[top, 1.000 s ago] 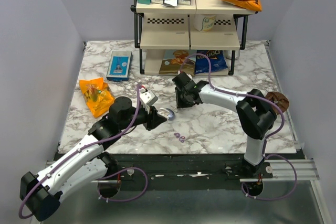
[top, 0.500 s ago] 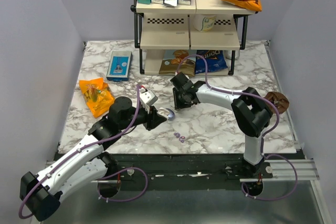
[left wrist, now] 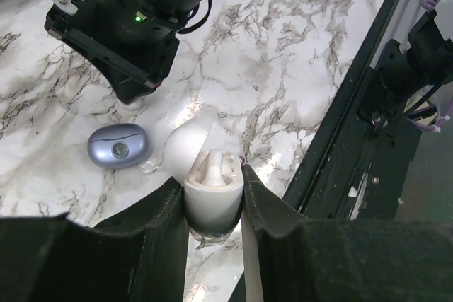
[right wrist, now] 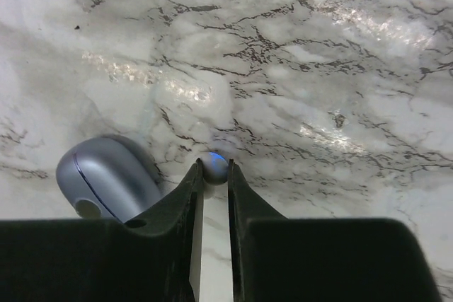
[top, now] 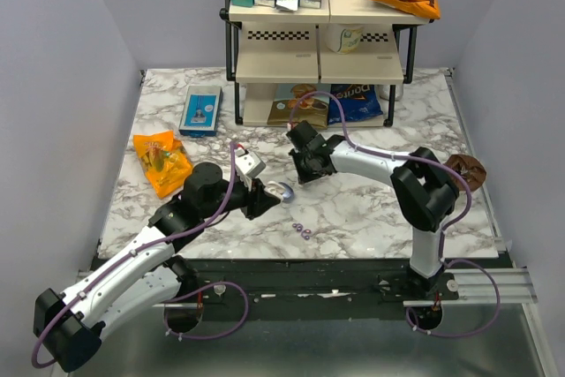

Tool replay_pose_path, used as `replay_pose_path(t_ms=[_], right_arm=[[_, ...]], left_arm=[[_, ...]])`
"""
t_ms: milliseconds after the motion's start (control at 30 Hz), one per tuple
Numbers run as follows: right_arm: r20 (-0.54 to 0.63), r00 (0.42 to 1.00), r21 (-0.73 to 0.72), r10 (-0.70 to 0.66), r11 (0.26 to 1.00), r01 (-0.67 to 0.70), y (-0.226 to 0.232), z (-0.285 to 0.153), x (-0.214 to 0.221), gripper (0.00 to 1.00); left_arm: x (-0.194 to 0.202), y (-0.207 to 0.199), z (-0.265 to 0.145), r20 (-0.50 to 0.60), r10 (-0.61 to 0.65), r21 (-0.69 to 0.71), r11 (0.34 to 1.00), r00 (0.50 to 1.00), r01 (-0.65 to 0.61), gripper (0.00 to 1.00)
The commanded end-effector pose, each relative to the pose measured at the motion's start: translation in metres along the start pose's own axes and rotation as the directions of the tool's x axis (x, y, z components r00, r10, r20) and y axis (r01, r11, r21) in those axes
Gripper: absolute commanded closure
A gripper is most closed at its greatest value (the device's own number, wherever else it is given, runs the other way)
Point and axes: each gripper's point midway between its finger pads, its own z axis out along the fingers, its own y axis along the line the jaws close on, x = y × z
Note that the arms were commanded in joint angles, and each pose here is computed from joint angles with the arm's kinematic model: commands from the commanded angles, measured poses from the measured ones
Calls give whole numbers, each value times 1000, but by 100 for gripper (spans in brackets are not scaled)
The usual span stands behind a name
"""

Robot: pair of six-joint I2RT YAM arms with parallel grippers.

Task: Insert the wireless bluetooth earbuds into the charging case
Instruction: Pick up the earbud from the center of the board.

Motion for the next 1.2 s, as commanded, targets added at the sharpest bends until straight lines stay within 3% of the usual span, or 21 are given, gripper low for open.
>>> replay_pose_path(t_ms=[0,167,300,333,367,467,667,833,967,1167], right_arm=[[-44,960,33,-278,960,279,-20,-21,2,83],[-68,873,38,-484,873,487,-40,-26,12,84],[-69,841,16,-536,843,538,-44,-25,20,81],[-71,841,7,-537,843,538,-45,-25,21,79],[-73,844,-12,-532,846,533,-43,-25,23,70],[-87,863,13,-498,865,501,-46,-26,23,54],[-13,912,107,-411,906,410,-49,-43,-1,44],[157,957,127,-242,966,224,-43,-70,-24,44],[173,975,96,-141,987,126,-39,-67,-16,50],[115,971,85,-209,976,200,-30,-48,19,57]], left_arm=[[-2,-2,2,8,7,10,1000,1000,-7,100],[-3,-7,2,8,7,41,999,1000,-7,100],[-6,-11,2,15,4,60,998,1000,-5,100],[-8,-11,1,20,6,59,998,1000,-7,100],[-8,-12,1,21,8,62,998,1000,-9,100],[-9,-13,-2,28,14,64,998,1000,-16,100],[-9,-13,-4,46,9,58,998,999,-11,100],[-11,-11,-4,54,11,45,999,998,-13,100],[-10,-10,-4,49,4,40,999,999,-6,100],[-8,-8,-3,44,-2,30,1000,999,1,100]])
